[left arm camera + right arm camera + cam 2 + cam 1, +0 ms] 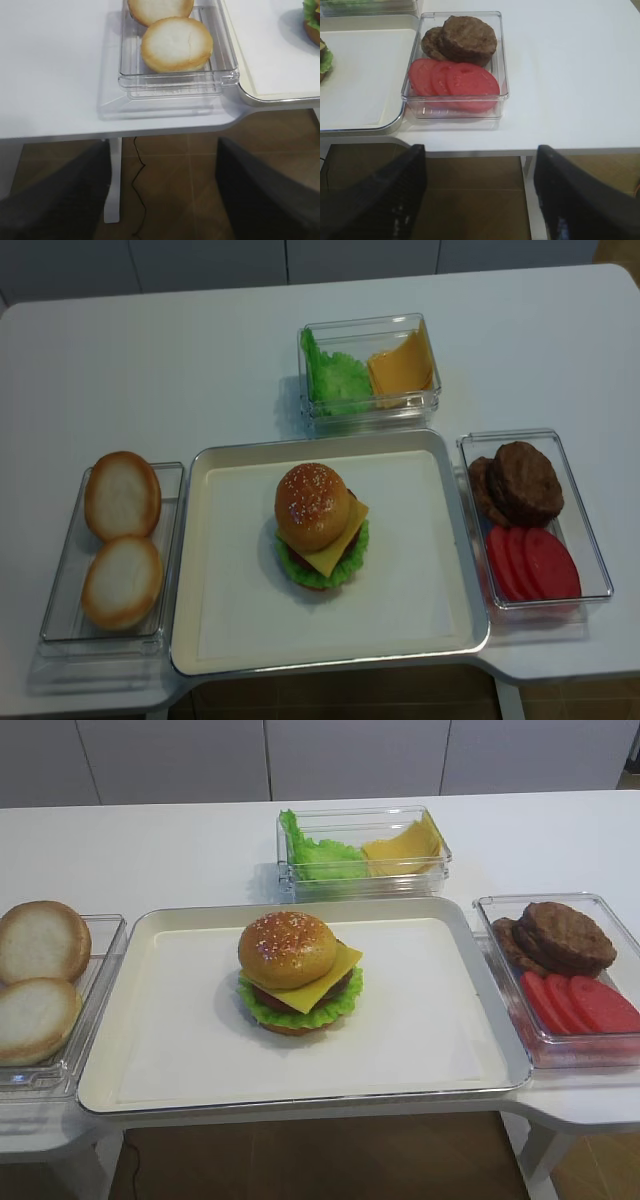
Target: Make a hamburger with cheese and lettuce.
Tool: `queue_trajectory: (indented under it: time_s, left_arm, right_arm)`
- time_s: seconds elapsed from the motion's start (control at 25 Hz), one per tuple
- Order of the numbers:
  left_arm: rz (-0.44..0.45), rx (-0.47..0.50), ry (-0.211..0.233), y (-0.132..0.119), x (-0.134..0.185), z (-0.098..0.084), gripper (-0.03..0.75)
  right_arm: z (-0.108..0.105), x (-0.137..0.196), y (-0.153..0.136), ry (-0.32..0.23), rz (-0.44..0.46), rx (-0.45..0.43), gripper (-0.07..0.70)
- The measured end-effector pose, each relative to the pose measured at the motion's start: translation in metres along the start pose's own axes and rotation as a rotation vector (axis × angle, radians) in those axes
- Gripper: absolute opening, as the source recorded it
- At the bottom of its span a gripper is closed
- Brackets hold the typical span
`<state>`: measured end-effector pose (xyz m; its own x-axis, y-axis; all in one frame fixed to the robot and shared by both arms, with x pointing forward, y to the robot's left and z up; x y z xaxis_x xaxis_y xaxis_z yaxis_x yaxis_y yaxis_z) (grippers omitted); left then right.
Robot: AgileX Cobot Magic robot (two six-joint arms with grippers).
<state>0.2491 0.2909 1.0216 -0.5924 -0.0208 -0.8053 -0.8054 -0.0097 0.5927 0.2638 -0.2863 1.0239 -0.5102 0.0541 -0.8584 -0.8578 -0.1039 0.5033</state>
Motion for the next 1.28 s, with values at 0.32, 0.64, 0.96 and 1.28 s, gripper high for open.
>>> queue_trajectory:
  time_s: [0.32, 0.64, 0.96, 1.28]
  left_arm:
    - [-0.013, -0.001, -0.001, -0.002, -0.001, 0.000, 0.486]
    - [-0.039, 0.000, -0.001, -0.011, -0.003, 0.001, 0.486]
    - [-0.049, 0.008, -0.002, -0.012, -0.004, 0.000, 0.486]
    - [-0.049, 0.007, -0.042, -0.012, -0.004, 0.000, 0.486]
  right_arm:
    - [0.000, 0.000, 0.000, 0.000, 0.000, 0.000, 0.508]
    - [0.000, 0.000, 0.000, 0.000, 0.000, 0.000, 0.508]
    - [0.000, 0.000, 0.000, 0.000, 0.000, 0.000, 0.508]
    - [0.000, 0.000, 0.000, 0.000, 0.000, 0.000, 0.508]
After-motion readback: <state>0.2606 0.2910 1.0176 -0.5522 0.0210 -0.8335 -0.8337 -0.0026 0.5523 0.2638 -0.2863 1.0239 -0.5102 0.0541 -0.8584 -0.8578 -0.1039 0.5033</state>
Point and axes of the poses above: a point on each arm's last joint axis where the gripper is mounted, y pointing back along that axis away from the gripper, z along the wrist's bending axis when the last joint is at zero, x = y × z, the point moved 4 cm from there along -y, pointing out along that axis toward the gripper, and after that the axes turned 3 degrees about -y, right-handed, at the moved point
